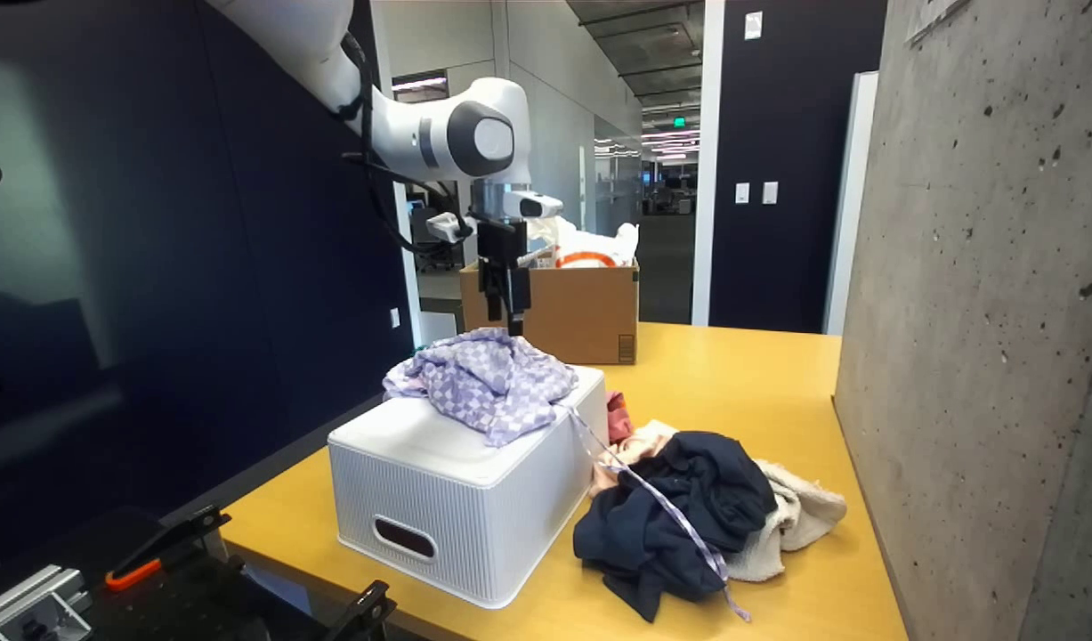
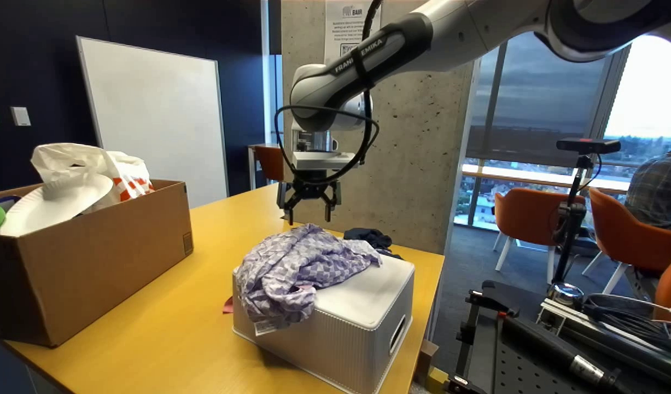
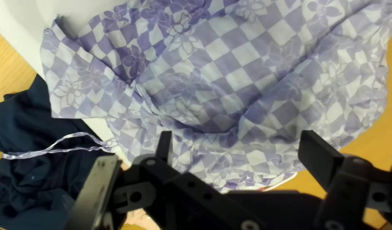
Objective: Press the dress over the basket
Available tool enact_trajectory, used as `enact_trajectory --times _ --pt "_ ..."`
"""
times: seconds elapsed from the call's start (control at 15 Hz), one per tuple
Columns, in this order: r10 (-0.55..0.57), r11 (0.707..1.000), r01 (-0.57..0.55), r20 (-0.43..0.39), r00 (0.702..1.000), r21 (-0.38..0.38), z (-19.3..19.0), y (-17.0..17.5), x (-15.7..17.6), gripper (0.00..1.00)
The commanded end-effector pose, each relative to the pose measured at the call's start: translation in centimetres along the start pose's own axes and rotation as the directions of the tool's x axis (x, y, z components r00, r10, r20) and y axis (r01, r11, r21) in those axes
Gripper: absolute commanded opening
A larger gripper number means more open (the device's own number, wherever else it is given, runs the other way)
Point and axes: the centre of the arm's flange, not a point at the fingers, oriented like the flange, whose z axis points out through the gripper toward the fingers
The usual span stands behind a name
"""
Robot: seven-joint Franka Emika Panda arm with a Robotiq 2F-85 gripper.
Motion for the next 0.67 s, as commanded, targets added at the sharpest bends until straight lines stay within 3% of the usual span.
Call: enact_trajectory --times 0.0,0.13,0.2,0.27,0.6 --pt "0.003 1.0 -0.002 0.032 0.999 -0.026 1.3 -3.4 2.5 1.0" --pt "0.01 0.999 -0.008 0.053 0.999 -0.036 2.1 -3.7 1.9 1.0" --pt "0.01 0.999 -0.008 0.059 0.998 -0.039 2.3 -3.8 1.6 0.75" --pt "0.015 0.999 -0.012 0.066 0.998 -0.043 2.7 -3.9 1.5 0.74" --pt "0.031 0.998 -0.028 0.078 0.996 -0.048 3.2 -3.6 1.6 0.35"
